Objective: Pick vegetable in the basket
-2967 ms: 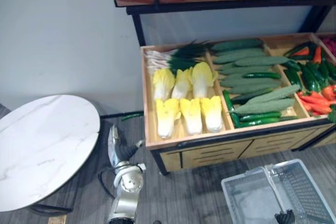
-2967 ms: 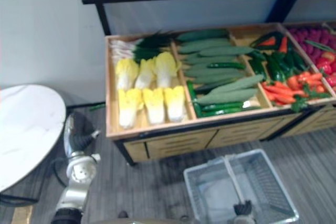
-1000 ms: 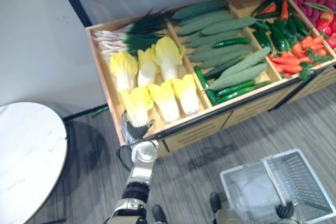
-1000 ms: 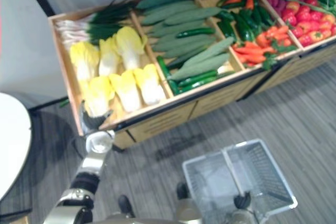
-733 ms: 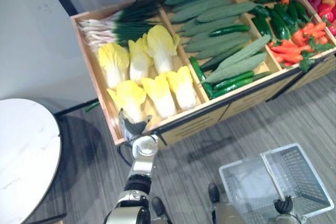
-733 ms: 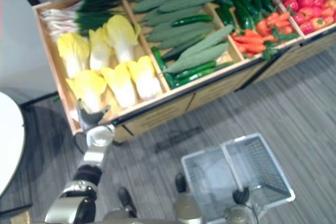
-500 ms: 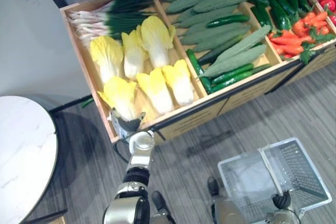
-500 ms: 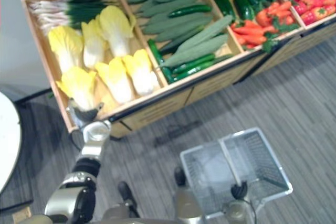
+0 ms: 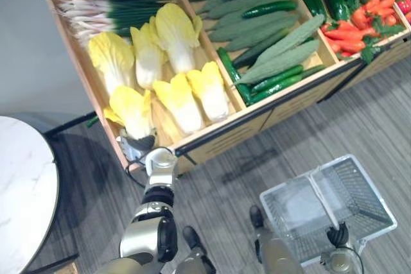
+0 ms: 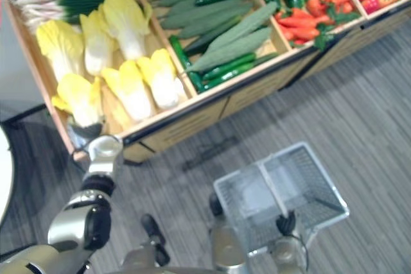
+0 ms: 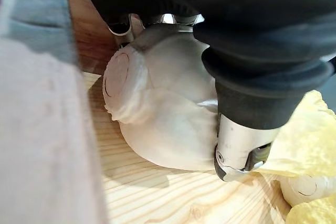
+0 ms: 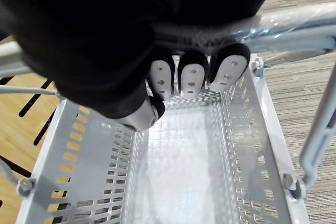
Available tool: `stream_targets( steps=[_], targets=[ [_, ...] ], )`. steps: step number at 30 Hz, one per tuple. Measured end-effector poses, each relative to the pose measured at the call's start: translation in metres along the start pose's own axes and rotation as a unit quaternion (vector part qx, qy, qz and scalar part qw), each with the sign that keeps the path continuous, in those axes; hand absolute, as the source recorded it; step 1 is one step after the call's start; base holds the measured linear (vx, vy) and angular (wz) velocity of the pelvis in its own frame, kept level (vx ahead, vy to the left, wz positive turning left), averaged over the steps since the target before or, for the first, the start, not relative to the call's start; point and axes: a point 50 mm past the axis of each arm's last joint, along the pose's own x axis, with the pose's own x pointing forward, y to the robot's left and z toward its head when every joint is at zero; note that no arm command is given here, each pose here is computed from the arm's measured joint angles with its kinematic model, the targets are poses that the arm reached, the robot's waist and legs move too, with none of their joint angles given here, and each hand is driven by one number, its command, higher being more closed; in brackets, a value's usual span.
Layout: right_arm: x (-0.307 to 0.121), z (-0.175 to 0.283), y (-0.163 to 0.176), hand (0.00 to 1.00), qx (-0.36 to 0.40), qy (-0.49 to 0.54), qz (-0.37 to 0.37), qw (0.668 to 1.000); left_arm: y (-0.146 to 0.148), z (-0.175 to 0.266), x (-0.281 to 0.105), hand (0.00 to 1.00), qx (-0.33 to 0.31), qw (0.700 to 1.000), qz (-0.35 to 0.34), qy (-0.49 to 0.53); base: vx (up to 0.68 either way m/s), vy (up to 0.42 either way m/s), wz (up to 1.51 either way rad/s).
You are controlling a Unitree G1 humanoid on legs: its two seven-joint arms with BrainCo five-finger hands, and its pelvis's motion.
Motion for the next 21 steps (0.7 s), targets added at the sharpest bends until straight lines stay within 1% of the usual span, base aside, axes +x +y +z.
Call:
stream_targets(
  steps=[11, 15, 17, 19, 21],
  targets=[
    [-0.001, -0.003, 0.004, 1.00, -0.006, 0.006, 0.010, 1.000, 0.002, 0.002, 0.009, 1.00, 0.002, 1.000, -0.005, 0.006, 0.00, -0.004, -0.01],
    [-0.002, -0.007, 0.005, 1.00, -0.010, 0.015, 0.018, 1.000, -0.002, 0.001, 0.004, 1.00, -0.029, 0.999, -0.018, 0.025, 0.02, 0.005, 0.20],
    [-0.003, -0.011, 0.006, 1.00, -0.009, 0.027, 0.018, 0.999, -0.007, 0.001, -0.003, 1.00, -0.043, 0.998, -0.027, 0.031, 0.02, 0.006, 0.31],
    [-0.004, -0.017, 0.005, 1.00, -0.006, 0.043, 0.015, 0.999, -0.012, 0.006, -0.015, 1.00, -0.070, 0.997, -0.036, 0.026, 0.03, 0.005, 0.30],
    [-0.004, -0.019, 0.004, 1.00, -0.007, 0.050, 0.014, 0.999, -0.014, 0.004, -0.027, 1.00, -0.078, 0.996, -0.041, 0.019, 0.02, 0.010, 0.15]
  ],
)
